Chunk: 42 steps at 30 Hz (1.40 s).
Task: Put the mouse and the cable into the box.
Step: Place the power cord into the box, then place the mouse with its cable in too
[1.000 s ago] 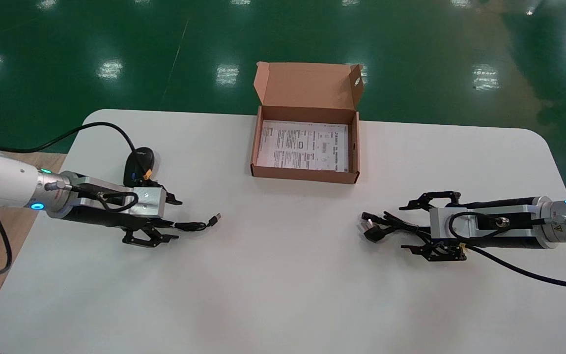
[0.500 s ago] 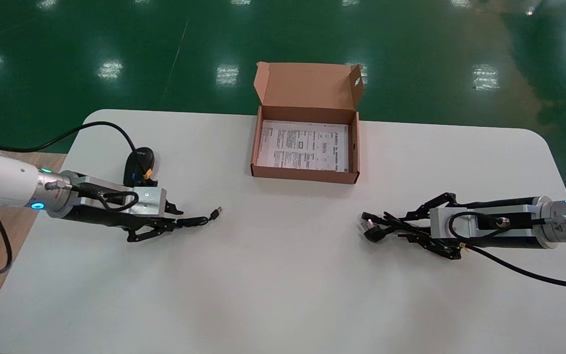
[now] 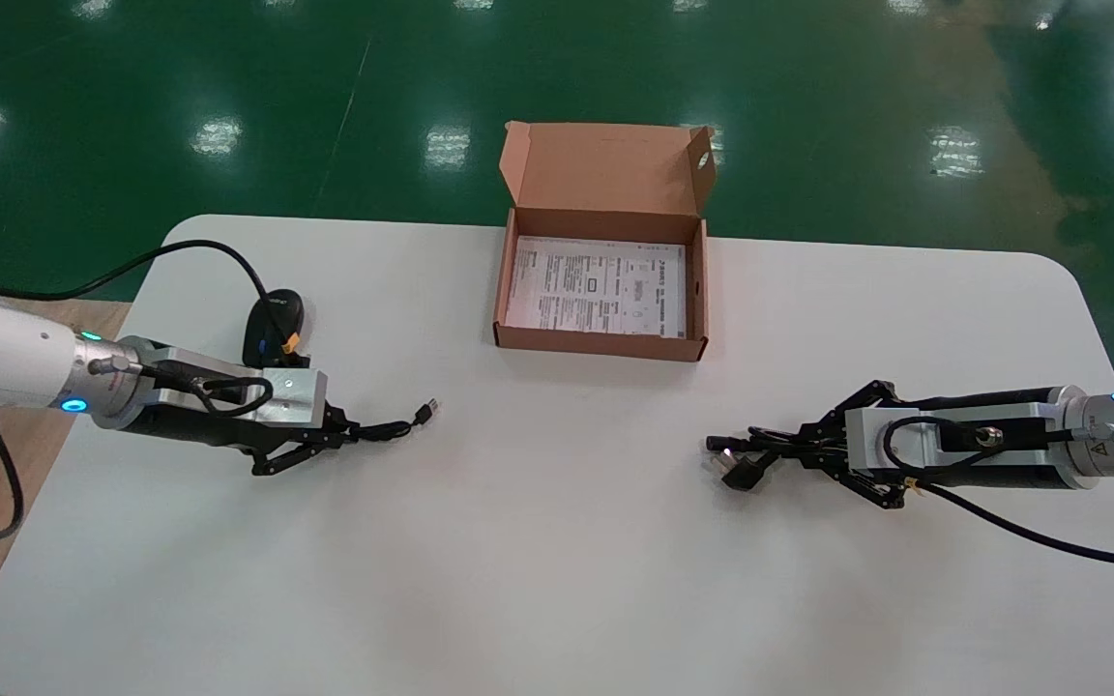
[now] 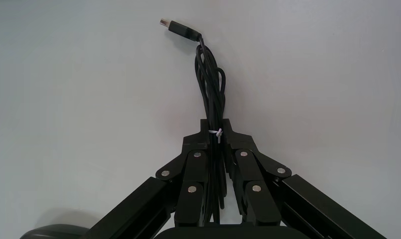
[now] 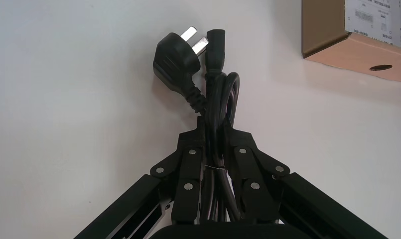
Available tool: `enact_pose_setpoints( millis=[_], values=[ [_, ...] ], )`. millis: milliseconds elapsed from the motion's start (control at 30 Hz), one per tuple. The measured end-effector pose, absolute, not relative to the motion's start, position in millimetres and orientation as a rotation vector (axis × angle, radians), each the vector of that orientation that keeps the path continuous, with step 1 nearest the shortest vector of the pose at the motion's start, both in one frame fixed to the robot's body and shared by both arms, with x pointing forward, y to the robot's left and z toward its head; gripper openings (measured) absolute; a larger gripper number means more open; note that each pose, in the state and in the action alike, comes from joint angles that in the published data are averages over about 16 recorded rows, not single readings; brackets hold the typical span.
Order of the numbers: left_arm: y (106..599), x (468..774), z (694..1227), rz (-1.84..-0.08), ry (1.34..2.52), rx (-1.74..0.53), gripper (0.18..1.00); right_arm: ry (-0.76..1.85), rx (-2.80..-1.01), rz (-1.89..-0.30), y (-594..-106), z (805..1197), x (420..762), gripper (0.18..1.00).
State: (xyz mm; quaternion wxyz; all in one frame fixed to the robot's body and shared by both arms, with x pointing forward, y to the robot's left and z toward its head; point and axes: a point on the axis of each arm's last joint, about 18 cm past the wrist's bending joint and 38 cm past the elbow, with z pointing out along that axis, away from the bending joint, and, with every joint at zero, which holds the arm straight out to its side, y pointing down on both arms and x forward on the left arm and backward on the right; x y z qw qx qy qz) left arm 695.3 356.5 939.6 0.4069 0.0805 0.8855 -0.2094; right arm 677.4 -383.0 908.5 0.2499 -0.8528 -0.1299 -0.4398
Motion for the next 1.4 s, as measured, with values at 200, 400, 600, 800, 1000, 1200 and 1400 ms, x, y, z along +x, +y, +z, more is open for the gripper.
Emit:
enact_pose_setpoints(
  millis=[200, 400, 600, 800, 1000, 1200, 1400],
  values=[
    [373, 690, 978, -0.552, 2.128, 0.176, 0.227, -0.378, -2.266, -1.268, -381, 939, 679, 0.242],
    [387, 680, 1053, -0.602, 1.885, 0.186, 0.226, -0.442, -2.152, -1.413, -361, 1000, 685, 0.24],
    [381, 664, 1137, -0.687, 1.537, 0.25, 0.225, -0.529, -2.013, -1.549, -317, 1060, 695, 0.24],
    [357, 647, 1192, -0.764, 1.257, 0.336, 0.225, -0.58, -1.937, -1.594, -261, 1077, 712, 0.24],
    [337, 644, 1209, -0.788, 1.136, 0.386, 0.224, -0.597, -1.93, -1.6, -221, 1064, 729, 0.239],
    [328, 650, 1210, -0.752, 1.128, 0.406, 0.224, -0.562, -1.958, -1.646, -206, 1048, 746, 0.239],
    [329, 658, 1211, -0.711, 1.139, 0.388, 0.224, -0.516, -1.98, -1.717, -203, 1037, 760, 0.239]
  ],
)
